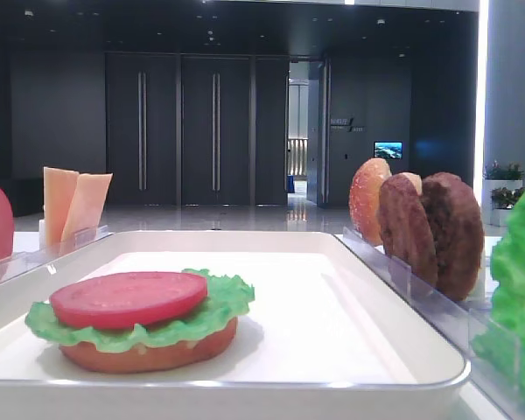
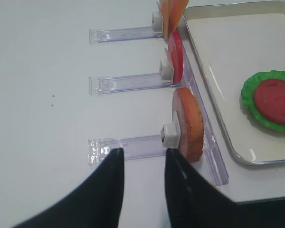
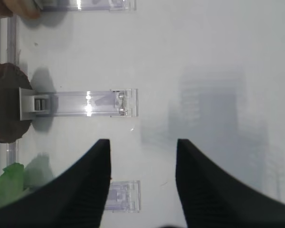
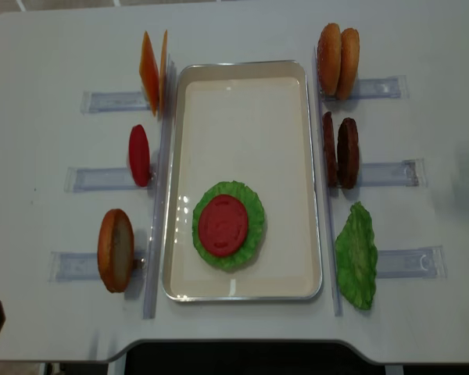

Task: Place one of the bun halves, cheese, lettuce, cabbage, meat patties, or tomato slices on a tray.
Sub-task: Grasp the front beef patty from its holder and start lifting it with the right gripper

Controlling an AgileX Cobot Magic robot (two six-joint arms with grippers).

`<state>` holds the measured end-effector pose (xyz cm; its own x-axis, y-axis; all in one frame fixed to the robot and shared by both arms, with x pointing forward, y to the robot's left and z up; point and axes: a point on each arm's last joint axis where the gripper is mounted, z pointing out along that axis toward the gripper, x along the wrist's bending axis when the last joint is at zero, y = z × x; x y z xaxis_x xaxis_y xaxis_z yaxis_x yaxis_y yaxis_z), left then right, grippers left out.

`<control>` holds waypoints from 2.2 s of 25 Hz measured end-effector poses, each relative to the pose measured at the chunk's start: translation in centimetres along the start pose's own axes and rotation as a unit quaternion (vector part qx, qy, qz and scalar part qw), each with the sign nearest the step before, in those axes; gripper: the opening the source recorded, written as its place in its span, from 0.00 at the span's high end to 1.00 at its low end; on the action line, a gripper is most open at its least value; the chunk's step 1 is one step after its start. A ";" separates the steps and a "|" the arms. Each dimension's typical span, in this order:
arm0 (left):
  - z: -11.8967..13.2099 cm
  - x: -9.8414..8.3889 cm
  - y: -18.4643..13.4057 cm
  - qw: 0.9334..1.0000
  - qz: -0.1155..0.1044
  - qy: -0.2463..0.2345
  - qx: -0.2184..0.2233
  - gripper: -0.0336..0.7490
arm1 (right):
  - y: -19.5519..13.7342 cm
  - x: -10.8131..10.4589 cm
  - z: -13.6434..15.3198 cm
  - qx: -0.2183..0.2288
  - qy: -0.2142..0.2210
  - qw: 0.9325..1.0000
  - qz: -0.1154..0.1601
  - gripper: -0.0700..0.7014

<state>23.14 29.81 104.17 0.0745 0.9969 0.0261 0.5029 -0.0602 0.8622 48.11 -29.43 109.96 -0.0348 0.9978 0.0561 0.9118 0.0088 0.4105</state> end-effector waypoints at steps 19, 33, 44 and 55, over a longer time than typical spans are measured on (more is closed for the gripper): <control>0.0 0.0 0.0 1.000 0.000 0.000 0.000 0.80 | 2.6 0.4 -0.2 0.021 0.002 1.000 0.024 0.53; 0.0 0.0 0.0 1.000 0.000 0.000 0.000 0.93 | 1.9 8.9 -0.3 0.000 0.069 0.998 -0.001 0.51; 0.0 0.0 0.0 1.000 0.000 0.000 0.000 0.93 | 1.3 13.4 2.7 0.044 0.055 0.997 -0.029 0.40; 0.0 0.0 0.0 1.000 0.000 0.000 0.000 0.96 | 2.5 15.8 5.6 0.058 0.034 0.997 -0.031 0.37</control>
<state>23.14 29.81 104.17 0.0745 0.9969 0.0261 0.5029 -0.0602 0.8622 52.09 -13.25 106.74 -0.1172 0.9883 0.0978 0.9480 0.0820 0.3074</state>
